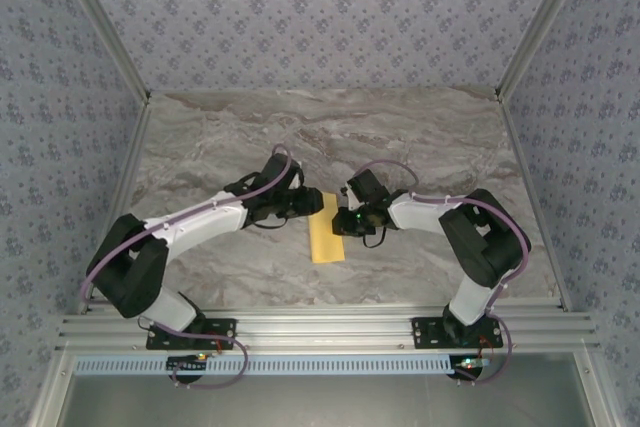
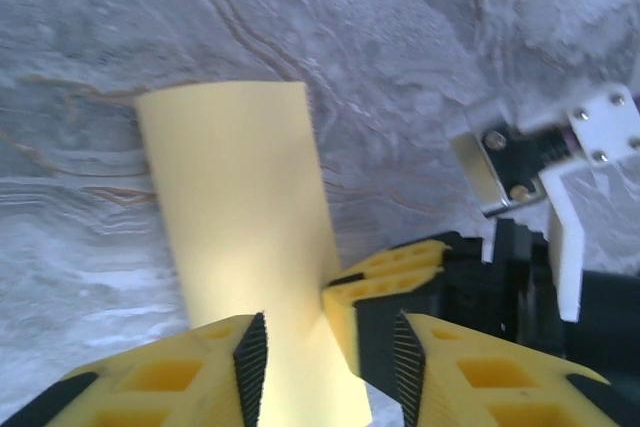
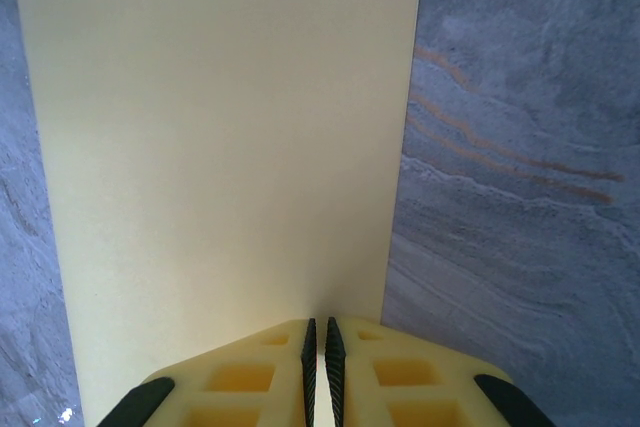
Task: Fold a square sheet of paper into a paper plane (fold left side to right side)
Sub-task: First fold the square sheet of paper in half at the center of the table, then hold the square sheet of paper at the center of the table, then first fold the square sheet of paper in half at the center of the table.
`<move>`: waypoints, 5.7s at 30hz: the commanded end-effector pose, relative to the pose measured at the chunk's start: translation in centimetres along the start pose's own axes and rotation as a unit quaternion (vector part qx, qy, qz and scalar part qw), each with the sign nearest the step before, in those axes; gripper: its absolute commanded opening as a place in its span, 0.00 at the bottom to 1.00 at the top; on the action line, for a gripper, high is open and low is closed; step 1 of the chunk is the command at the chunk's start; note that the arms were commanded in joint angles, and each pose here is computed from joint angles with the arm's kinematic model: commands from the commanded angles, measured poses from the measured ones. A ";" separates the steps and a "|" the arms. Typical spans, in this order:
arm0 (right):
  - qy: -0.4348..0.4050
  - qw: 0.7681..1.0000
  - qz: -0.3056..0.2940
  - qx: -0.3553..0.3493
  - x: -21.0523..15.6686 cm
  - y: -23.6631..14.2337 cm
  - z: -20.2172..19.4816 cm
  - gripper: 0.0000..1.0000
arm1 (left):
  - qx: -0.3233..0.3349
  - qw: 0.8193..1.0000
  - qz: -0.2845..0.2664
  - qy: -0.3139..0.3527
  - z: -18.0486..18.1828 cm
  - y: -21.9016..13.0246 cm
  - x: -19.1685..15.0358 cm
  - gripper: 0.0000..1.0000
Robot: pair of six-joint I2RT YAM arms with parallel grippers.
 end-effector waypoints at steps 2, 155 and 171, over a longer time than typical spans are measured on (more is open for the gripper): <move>0.005 0.998 0.045 -0.053 -2.4 1.0 -2.4 0.17 | -0.045 0.998 0.050 -0.011 -0.6 2.1 -1.7 0.35; 0.024 0.998 0.050 0.001 1.3 2.9 -1.6 0.15 | 0.008 0.987 0.139 0.085 4.7 3.3 -19.2 0.26; 0.022 0.998 0.050 0.008 1.4 2.9 -1.3 0.15 | -0.030 0.994 0.088 0.059 3.9 -0.5 -16.5 0.31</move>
Point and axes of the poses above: each hand's point on the last joint's axis, 136 mm out from that joint toward the fingers, its own y axis out along the fingers, its own z axis along the line the jaws close on, x = y × z, the point moved 1 cm from there along -y, back along the fingers, and after that the axes turned 6 degrees about -y, right-handed, at the moved point
